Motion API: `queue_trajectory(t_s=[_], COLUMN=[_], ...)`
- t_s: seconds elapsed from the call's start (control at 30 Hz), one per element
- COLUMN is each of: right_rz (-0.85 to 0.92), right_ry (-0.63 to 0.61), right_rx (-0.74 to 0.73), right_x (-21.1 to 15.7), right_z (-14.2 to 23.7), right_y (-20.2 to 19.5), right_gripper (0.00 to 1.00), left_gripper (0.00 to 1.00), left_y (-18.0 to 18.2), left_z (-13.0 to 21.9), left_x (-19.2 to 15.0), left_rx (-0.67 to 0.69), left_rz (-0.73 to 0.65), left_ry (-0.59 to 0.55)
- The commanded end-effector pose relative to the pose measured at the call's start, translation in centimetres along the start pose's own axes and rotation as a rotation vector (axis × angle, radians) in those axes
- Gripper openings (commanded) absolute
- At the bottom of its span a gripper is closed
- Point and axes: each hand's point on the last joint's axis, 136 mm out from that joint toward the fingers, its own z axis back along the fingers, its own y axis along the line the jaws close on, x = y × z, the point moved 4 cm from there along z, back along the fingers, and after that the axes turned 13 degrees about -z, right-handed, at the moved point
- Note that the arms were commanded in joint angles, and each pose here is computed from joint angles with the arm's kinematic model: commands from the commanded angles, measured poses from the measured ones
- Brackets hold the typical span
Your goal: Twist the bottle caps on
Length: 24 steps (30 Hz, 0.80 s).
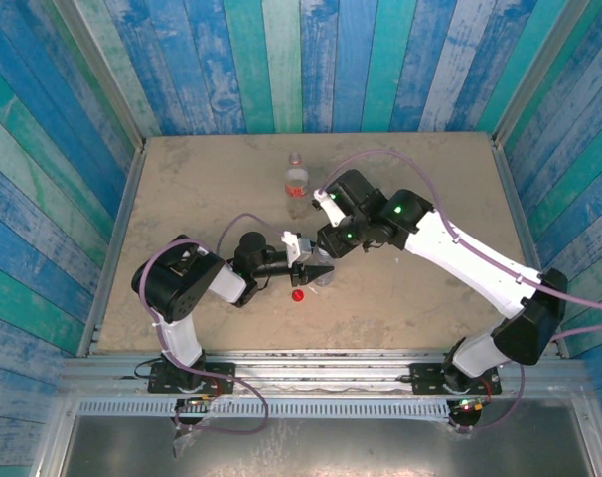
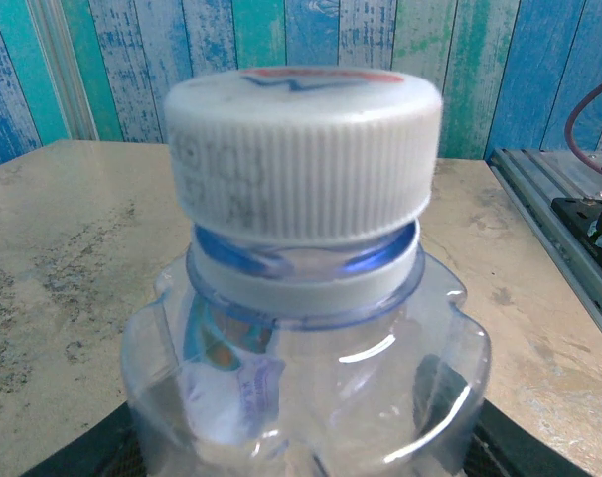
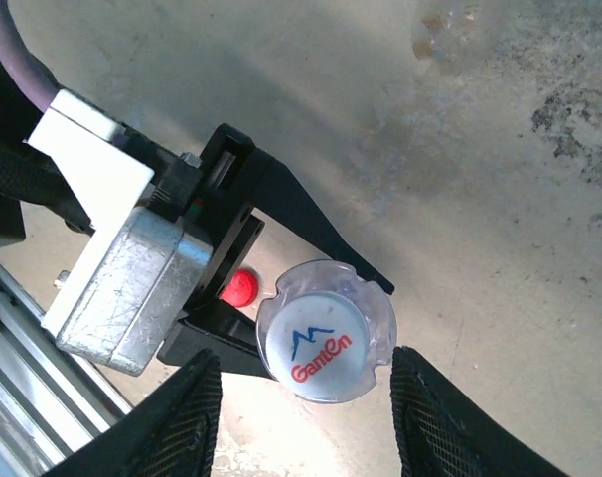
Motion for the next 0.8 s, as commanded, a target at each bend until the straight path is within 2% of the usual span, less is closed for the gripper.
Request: queue_trajectory(t_s=[0.0, 0.23, 0.77], right_rz=[-0.057, -0.125, -0.178], right_ry=[-0.002, 0.011, 0.043], right_rx=[0.042, 0.068, 0.068], right_x=[0.0, -0.3, -2.6], right_z=[-0.6, -1.9, -2.9], right_y=[-0.3, -1.6, -2.5], right_gripper=[0.43, 0.33, 0.21], left_gripper=[0.55, 0.55, 0.55], left_y=[-1.4, -1.4, -1.4], left_z=[0.2, 0.2, 0.1], left_x=[-1.9, -2.2, -2.3], left_rx=[-0.042, -0.044, -0.041], left_rz=[0.081, 0.083, 0.098], left_ry=[0.077, 0.089, 0.093])
